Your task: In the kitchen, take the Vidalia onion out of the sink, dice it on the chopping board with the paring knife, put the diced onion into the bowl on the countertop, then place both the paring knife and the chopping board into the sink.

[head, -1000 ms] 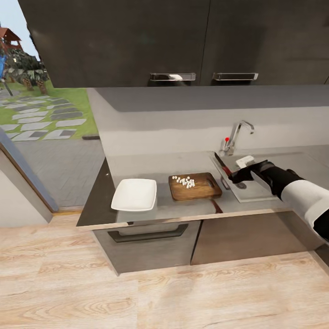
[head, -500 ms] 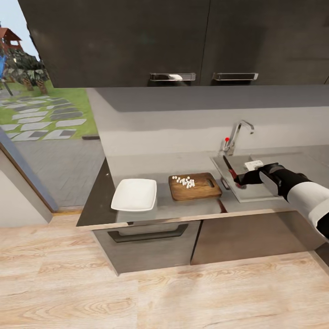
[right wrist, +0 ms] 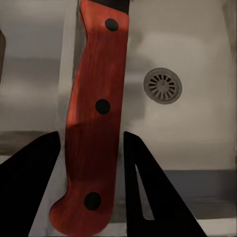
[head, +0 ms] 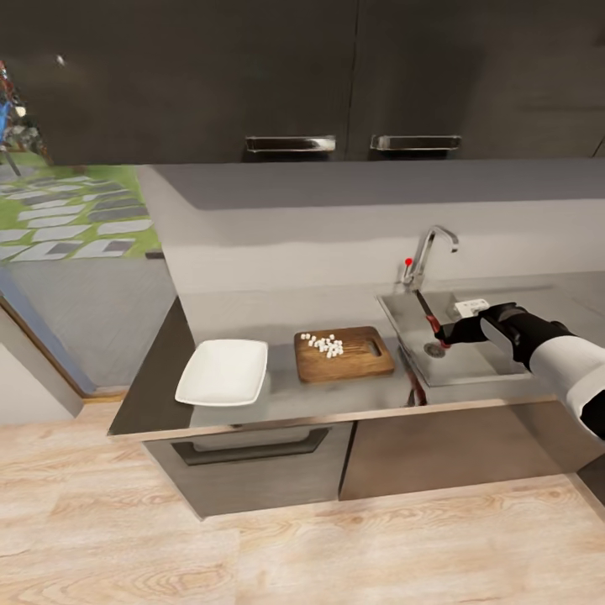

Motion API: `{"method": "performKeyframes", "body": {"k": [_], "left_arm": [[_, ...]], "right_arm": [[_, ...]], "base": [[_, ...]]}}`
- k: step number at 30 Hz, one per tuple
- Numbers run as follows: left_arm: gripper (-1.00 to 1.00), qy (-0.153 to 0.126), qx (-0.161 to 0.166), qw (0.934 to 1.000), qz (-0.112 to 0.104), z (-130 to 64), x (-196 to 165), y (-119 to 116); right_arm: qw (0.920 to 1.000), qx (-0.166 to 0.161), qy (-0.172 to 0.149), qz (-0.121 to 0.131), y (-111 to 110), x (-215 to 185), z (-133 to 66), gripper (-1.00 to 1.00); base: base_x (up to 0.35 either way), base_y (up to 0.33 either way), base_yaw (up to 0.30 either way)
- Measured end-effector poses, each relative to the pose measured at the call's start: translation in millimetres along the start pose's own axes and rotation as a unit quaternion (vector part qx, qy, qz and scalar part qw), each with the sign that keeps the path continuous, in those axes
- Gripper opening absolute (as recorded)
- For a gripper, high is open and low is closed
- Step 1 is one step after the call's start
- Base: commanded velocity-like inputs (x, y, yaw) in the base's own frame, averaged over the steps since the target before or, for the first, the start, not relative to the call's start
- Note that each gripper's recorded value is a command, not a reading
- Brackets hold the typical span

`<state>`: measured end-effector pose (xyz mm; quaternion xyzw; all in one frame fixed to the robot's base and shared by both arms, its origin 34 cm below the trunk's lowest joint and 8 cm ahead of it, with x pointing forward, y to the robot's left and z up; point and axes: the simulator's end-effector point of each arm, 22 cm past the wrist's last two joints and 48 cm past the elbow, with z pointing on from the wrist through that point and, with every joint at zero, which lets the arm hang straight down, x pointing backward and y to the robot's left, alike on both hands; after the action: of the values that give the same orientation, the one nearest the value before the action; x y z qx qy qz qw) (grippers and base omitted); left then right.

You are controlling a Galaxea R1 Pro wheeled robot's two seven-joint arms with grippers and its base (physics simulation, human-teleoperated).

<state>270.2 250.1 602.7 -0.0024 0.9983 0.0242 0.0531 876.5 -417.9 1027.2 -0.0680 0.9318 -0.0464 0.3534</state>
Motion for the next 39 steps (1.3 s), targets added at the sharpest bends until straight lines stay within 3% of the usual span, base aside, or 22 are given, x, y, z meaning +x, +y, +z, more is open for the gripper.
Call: {"method": "performKeyframes", "body": {"k": [9, 39], "left_arm": [[1.00, 0.000, -0.001, 1.0000, 0.000, 0.1, 0, 1], [1.00, 0.024, -0.001, 0.9997, 0.001, 4.9, 19, 1]], "right_arm": [[0.9999, 0.006, 0.010, 0.005, -5, 10, 2.4, -1.00], [0.9991, 0.003, 0.042, 0.007, -1, 40, 28.8, -1.00]], "base": [[0.120, -0.094, 0.000], [0.085, 0.018, 0.000]]}}
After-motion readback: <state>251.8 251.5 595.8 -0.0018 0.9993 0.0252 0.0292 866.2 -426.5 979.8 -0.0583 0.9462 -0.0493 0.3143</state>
